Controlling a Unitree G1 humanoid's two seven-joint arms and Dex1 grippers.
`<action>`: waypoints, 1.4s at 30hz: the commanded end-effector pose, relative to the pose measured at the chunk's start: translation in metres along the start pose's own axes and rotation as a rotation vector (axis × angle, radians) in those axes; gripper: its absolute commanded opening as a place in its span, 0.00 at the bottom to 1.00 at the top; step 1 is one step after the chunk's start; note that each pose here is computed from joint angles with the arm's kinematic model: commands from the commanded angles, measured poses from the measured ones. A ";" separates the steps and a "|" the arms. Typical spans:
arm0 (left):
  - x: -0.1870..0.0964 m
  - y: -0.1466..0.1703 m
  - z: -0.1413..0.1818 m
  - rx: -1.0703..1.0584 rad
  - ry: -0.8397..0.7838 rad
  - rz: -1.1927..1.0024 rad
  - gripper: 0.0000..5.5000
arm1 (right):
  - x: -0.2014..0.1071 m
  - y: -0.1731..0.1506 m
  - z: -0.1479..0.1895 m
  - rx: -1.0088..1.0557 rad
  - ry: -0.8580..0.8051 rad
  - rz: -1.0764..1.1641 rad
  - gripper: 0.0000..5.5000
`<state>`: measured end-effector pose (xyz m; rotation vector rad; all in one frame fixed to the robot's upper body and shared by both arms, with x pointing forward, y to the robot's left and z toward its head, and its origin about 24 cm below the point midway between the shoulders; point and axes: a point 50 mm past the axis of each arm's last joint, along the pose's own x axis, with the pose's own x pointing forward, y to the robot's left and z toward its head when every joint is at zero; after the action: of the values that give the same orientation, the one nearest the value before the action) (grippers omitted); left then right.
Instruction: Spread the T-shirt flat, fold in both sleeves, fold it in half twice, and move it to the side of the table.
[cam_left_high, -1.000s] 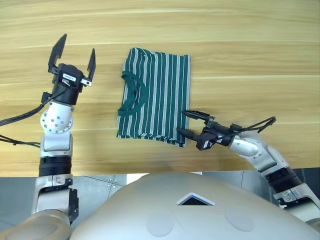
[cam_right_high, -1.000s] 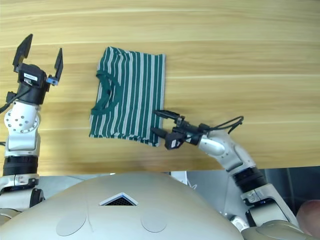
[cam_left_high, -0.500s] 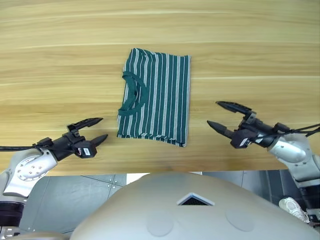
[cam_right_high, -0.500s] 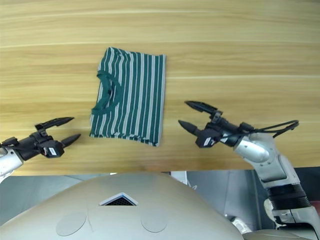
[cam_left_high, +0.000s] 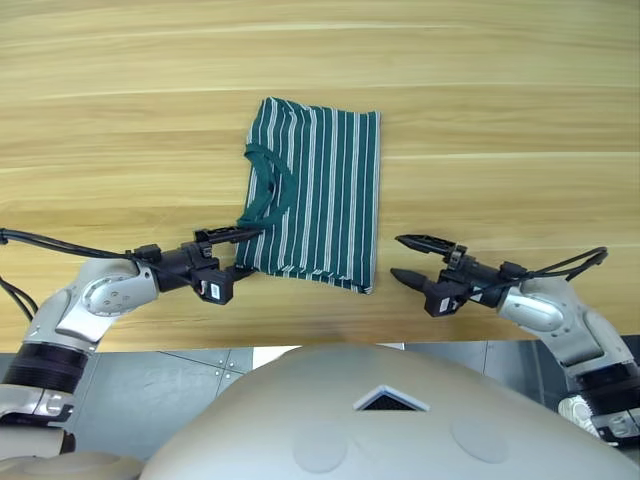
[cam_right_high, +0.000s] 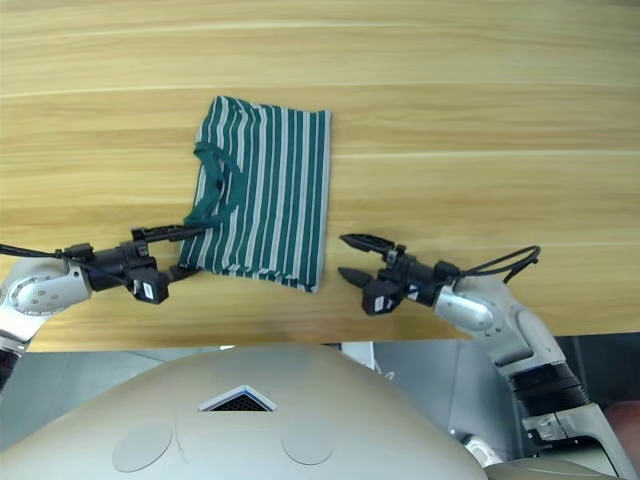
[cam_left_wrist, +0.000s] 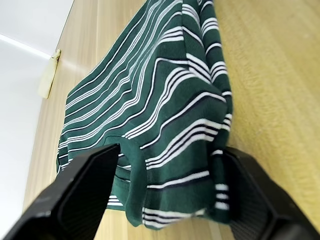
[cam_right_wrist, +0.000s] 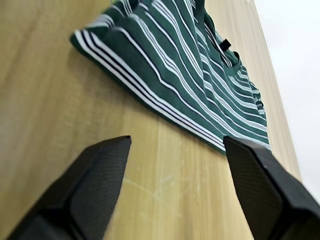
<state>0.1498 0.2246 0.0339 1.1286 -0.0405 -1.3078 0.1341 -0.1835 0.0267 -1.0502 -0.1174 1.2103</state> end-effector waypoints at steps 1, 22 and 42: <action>-0.003 -0.014 -0.003 -0.035 0.036 -0.073 0.61 | -0.001 0.013 0.004 0.013 -0.010 0.092 0.63; 0.000 -0.013 -0.005 -0.051 0.024 -0.090 0.02 | 0.026 0.009 0.005 0.013 -0.084 0.079 0.59; 0.008 -0.014 -0.005 -0.063 0.003 -0.075 0.02 | 0.032 0.008 0.015 0.035 -0.144 0.063 0.00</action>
<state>0.1485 0.2237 0.0239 1.0863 0.0109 -1.3413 0.1238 -0.1468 0.0129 -0.9163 -0.1667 1.3861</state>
